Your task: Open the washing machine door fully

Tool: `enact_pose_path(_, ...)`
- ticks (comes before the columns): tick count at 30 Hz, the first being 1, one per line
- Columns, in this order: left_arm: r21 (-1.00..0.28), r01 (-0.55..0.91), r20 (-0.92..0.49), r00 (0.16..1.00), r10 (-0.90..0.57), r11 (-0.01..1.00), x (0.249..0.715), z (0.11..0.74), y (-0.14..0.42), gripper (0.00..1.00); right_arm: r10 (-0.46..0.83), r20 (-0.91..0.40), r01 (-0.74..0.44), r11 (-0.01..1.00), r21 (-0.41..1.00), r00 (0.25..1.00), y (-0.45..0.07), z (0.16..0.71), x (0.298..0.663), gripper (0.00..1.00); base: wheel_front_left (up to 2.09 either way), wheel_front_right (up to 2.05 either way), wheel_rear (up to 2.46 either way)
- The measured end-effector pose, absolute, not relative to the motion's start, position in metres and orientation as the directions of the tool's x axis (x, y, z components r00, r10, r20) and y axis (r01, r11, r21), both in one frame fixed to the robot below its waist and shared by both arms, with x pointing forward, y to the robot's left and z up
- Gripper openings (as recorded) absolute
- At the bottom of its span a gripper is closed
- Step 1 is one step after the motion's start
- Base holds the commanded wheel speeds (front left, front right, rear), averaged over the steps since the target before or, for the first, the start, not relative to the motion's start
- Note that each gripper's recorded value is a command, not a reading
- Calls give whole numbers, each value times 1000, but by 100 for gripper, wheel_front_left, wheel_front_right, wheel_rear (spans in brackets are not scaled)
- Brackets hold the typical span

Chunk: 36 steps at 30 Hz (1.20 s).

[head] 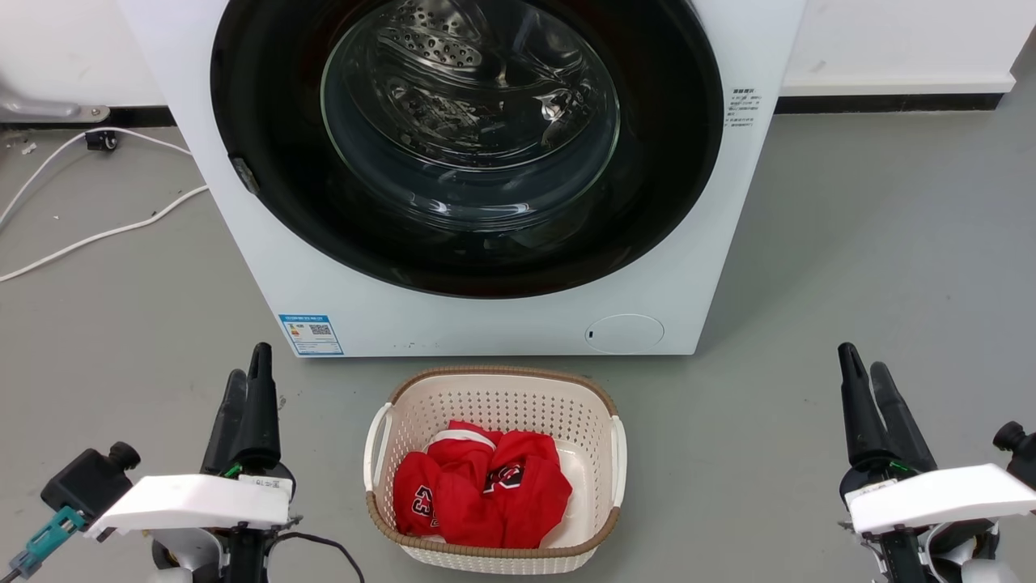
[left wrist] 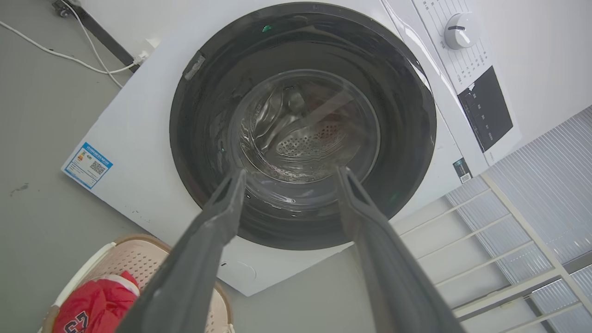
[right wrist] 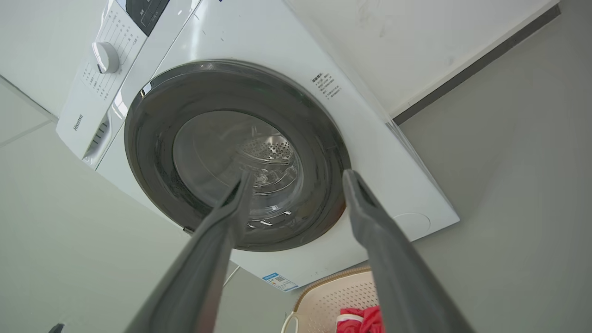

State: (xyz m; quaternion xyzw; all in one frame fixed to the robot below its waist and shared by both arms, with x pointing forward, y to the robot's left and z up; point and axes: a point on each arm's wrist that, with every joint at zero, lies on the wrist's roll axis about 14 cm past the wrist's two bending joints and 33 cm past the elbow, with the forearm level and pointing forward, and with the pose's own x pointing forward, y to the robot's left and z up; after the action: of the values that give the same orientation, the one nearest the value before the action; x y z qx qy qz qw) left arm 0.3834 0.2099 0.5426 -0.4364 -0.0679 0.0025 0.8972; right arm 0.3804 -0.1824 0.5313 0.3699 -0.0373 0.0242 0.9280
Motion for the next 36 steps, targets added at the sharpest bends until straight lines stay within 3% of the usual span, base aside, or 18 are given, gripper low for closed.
enact_pose_path(14,-602,60,150,988,39,796,382,548,208,100,21,101,-72,844,532,995,-183,533,379,100,0,0,0)
enact_pose_path(36,-363,61,186,983,8,930,384,553,205,100,45,125,-84,943,322,991,-179,538,380,100,0,0,0)
